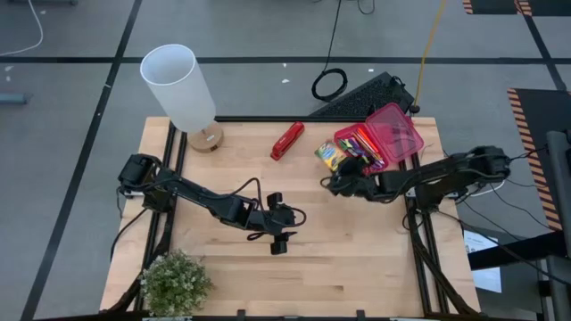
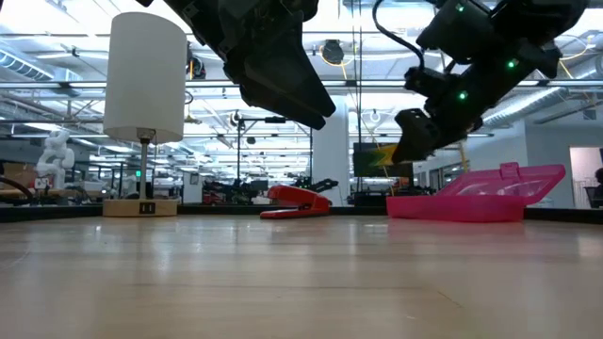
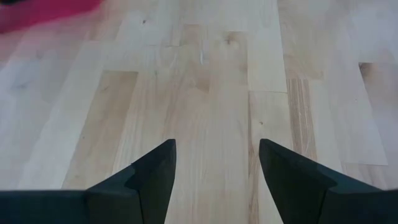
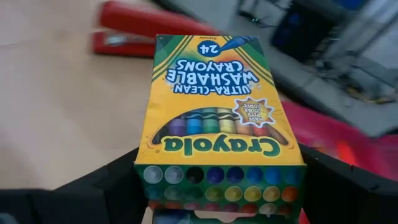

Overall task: Pack school essentials
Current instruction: Put the crayon box into the pink supply box

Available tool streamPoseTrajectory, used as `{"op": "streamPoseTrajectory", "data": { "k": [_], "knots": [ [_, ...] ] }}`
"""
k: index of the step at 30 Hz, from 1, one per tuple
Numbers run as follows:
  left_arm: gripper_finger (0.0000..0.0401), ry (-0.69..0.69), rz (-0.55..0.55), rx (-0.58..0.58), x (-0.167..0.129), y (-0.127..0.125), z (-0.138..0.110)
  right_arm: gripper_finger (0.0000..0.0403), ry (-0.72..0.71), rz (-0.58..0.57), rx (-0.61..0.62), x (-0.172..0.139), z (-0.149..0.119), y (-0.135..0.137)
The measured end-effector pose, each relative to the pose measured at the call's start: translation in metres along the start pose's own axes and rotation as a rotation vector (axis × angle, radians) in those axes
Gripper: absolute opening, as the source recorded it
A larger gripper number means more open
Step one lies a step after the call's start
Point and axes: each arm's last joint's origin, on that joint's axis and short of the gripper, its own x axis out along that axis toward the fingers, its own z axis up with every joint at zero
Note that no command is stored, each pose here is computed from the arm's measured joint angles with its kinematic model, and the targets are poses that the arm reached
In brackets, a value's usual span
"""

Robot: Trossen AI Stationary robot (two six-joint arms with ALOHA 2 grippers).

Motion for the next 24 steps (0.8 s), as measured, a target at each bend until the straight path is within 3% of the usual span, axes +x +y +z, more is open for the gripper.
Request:
{"op": "streamPoseTrajectory", "data": {
  "k": [12, 24],
  "knots": [
    [0.0234, -0.004, 0.032, -0.019, 0.003, 0.013, 0.003, 0.0327, 0.030, -0.192, 0.186, 0.014, -0.019, -0.066],
    [0.0234, -0.010, 0.066, -0.041, 0.007, 0.031, 0.007, 0.0327, 0.177, -0.177, 0.229, 0.033, -0.033, -0.096]
  ]
}}
